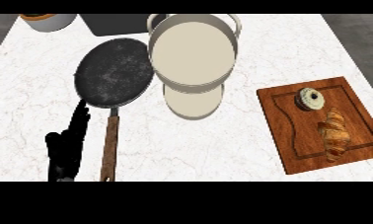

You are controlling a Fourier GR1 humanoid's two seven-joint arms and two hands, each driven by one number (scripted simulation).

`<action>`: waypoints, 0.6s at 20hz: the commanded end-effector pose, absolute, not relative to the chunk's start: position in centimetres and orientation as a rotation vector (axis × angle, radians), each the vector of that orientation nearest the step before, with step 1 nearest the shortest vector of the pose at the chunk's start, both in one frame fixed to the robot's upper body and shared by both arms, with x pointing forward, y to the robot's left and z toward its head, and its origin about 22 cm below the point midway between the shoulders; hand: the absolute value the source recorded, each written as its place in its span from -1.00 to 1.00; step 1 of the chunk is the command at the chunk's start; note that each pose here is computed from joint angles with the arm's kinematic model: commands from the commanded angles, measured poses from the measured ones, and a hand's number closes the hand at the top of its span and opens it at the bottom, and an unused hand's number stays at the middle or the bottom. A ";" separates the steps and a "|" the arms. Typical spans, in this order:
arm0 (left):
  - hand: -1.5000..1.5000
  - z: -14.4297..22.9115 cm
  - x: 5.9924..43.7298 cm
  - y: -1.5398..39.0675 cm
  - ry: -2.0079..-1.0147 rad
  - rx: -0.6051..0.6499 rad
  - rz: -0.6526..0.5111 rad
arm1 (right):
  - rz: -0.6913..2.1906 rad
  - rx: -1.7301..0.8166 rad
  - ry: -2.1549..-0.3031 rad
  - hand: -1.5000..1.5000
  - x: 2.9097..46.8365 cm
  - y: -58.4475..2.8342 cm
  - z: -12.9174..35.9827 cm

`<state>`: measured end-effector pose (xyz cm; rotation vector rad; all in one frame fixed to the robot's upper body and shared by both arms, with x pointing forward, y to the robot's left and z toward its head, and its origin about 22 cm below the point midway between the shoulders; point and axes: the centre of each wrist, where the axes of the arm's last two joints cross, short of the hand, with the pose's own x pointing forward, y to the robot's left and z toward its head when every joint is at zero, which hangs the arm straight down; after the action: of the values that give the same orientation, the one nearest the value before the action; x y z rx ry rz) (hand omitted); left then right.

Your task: Pick the croissant from the cutting board and place it in the tiered basket

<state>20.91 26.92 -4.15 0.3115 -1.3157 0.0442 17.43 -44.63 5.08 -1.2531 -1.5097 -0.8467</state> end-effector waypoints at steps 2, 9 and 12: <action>0.00 -5.5 19.9 26.3 -1.272 0.287 0.035 | -0.877 -1.251 -1.430 -1.00 12.0 -41.2 6.8; 0.00 -4.6 21.2 25.5 -1.308 0.266 -0.010 | -0.473 -1.097 -1.029 -1.00 8.0 -39.9 6.2; 0.00 -4.0 21.5 24.8 -1.334 0.263 -0.012 | -0.333 -1.135 -0.894 -1.00 6.9 -40.1 8.3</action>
<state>21.67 25.29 -3.58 0.2677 -1.3738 -0.0055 8.33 -40.50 6.81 -1.1350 -1.0715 -0.4894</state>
